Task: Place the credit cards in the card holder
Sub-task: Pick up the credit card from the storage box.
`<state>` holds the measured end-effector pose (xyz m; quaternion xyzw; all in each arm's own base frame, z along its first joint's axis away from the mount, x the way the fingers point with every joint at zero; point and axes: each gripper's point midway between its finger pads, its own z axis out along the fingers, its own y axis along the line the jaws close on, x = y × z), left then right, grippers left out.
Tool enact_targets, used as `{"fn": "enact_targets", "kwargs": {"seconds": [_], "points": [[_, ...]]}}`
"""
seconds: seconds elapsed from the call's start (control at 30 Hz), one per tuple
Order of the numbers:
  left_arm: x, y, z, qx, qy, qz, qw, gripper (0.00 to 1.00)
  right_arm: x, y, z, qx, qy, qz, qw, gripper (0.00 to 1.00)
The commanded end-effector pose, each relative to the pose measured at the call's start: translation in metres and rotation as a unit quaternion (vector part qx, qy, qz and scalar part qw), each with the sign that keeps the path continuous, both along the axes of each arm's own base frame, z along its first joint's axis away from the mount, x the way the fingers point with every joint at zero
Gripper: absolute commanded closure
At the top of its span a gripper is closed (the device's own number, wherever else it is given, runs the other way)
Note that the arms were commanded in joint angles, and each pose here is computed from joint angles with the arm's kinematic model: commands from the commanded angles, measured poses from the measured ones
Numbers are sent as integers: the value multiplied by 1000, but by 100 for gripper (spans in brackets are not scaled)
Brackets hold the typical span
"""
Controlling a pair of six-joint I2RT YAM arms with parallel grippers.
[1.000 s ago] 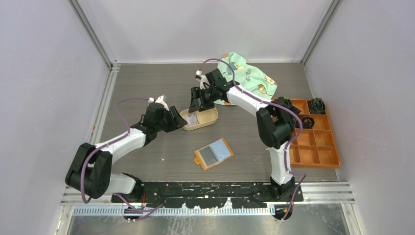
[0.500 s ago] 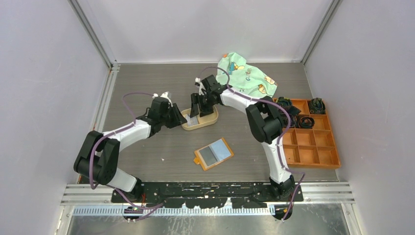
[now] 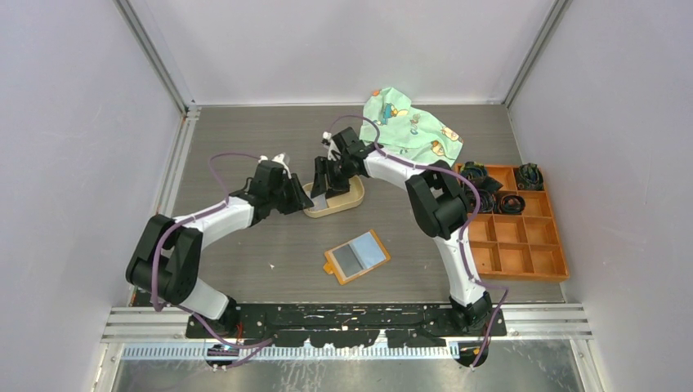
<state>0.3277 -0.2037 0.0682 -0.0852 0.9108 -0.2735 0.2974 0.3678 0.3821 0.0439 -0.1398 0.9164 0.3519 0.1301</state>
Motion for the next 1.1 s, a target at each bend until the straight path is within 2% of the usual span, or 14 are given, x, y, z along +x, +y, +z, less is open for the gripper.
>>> {"fn": "enact_targets", "kwargs": {"seconds": [0.0, 0.13, 0.27, 0.93, 1.07], "points": [[1, 2, 32, 9, -39, -24, 999, 72, 3, 9, 6, 27, 3, -3, 1000, 41], [-2, 17, 43, 46, -66, -23, 996, 66, 5, 6, 3, 31, 11, -9, 999, 41], [-6, 30, 24, 84, -38, -21, 996, 64, 2, 10, 5, 46, 22, -7, 999, 41], [5, 11, 7, 63, -8, -49, 997, 69, 2, 25, 38, 189, 94, -19, 977, 46], [5, 11, 7, 63, -7, -48, 997, 70, 4, 27, 48, 205, 80, -14, 975, 49]]}}
